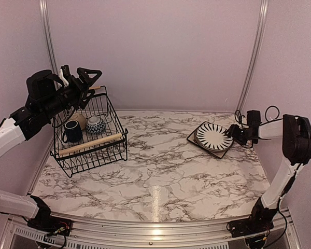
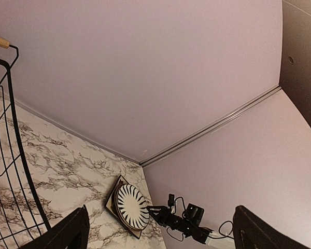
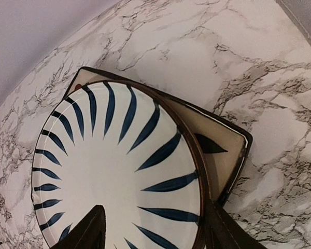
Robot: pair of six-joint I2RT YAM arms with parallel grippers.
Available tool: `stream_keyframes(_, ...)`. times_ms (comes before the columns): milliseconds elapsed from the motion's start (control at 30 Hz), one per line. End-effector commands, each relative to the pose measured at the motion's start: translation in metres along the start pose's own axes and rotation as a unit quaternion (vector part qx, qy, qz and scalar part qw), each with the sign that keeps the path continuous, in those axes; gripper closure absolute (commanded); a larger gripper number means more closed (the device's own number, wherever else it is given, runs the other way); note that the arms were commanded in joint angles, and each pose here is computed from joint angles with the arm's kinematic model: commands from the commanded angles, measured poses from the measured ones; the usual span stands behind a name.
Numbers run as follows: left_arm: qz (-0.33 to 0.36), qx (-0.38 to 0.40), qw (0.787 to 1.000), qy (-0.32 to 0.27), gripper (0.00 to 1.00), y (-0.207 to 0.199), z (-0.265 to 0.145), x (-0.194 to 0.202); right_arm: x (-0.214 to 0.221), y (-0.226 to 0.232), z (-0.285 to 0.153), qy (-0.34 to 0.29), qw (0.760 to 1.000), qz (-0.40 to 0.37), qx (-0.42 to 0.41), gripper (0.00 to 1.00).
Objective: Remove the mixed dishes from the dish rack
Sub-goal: Adjust the plate on the plate.
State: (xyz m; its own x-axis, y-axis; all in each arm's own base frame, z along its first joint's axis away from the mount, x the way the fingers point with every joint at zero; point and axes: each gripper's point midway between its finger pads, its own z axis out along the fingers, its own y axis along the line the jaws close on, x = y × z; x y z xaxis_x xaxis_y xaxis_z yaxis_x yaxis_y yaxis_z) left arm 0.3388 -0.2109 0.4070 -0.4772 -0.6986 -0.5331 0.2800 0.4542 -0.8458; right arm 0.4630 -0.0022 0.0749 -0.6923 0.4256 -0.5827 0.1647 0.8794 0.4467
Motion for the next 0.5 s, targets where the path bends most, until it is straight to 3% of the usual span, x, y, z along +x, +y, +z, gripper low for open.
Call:
stream_keyframes(0, 0.017, -0.02, 1.0, 0.003, 0.01, 0.009, 0.0, 0.001, -0.01, 0.019, 0.005, 0.001, 1.0, -0.012, -0.022, 0.34)
stream_keyframes(133, 0.075, -0.083, 0.994, -0.009, 0.01, 0.023, -0.008, -0.011, -0.016, 0.012, -0.005, -0.02, 1.0, -0.007, -0.005, 0.19)
stream_keyframes(267, 0.147, -0.168, 0.975, -0.015, 0.01, 0.042, -0.023, -0.026, -0.029, 0.013, -0.031, -0.051, 0.998, -0.034, 0.02, 0.03)
stream_keyframes(467, 0.224, -0.306, 0.925, -0.003, 0.01, 0.091, -0.049, -0.036, -0.029, 0.035, -0.061, -0.076, 0.994, -0.074, 0.007, 0.02)
